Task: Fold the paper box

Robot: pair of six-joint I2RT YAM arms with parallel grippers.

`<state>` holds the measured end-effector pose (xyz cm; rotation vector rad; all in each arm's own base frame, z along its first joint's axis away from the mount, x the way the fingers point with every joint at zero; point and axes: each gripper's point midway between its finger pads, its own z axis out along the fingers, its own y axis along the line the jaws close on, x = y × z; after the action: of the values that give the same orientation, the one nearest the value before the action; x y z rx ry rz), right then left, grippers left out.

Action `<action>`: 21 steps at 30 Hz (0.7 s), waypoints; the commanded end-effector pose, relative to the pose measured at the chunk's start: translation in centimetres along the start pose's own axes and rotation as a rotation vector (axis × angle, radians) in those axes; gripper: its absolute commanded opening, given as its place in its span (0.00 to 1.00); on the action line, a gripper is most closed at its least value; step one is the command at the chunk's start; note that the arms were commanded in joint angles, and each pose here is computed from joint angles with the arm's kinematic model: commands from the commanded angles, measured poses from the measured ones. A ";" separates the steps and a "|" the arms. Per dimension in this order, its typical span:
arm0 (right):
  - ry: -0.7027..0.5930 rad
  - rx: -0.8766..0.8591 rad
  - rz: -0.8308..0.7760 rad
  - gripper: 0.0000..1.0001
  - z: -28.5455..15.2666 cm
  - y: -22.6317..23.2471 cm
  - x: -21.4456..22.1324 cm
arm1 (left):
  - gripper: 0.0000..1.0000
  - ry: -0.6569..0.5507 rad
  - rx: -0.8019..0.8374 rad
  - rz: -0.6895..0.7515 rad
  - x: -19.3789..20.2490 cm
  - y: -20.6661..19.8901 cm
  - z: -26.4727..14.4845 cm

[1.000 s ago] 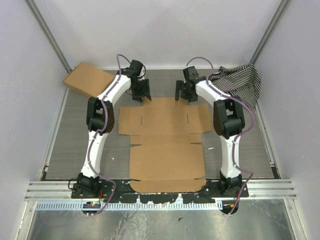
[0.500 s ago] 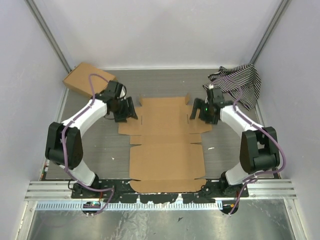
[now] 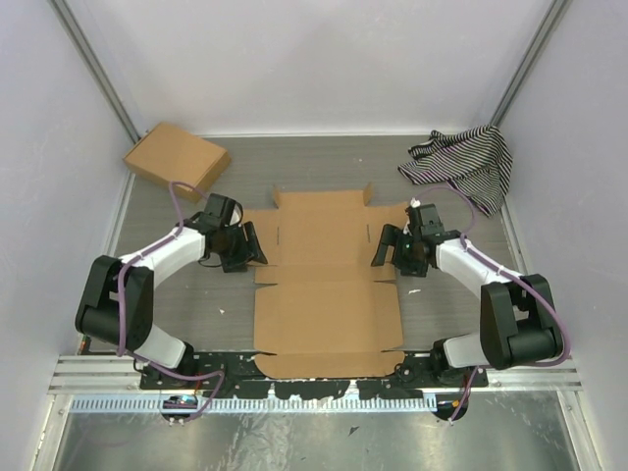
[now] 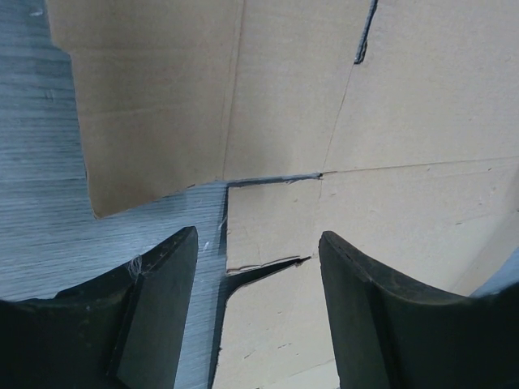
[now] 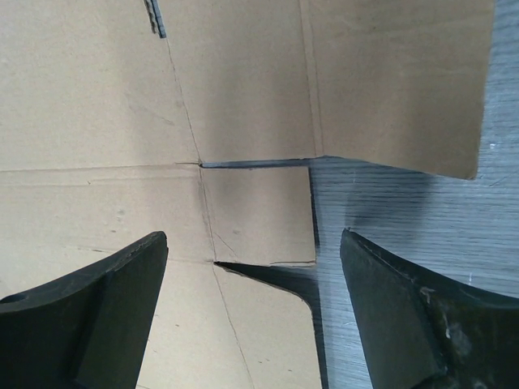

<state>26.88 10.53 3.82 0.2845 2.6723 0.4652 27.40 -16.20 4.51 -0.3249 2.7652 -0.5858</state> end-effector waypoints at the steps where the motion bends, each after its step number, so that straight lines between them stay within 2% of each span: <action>1: -0.033 -0.048 -0.003 0.92 0.1 0.9 -0.7 | 0.68 -0.013 0.036 -0.016 -0.1 -0.5 0.5; 12: 0.020 -0.094 0.000 0.86 0.8 1.3 0.8 | 0.66 0.074 0.013 -0.031 2.6 0.4 1.7; 21: 0.011 -0.131 -0.009 0.78 0.2 2.4 0.3 | 0.63 0.110 0.028 -0.008 3.4 -0.9 2.1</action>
<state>26.30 11.81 3.16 0.2545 2.6796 0.5736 25.65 -18.06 2.64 -0.3186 2.8261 -0.6507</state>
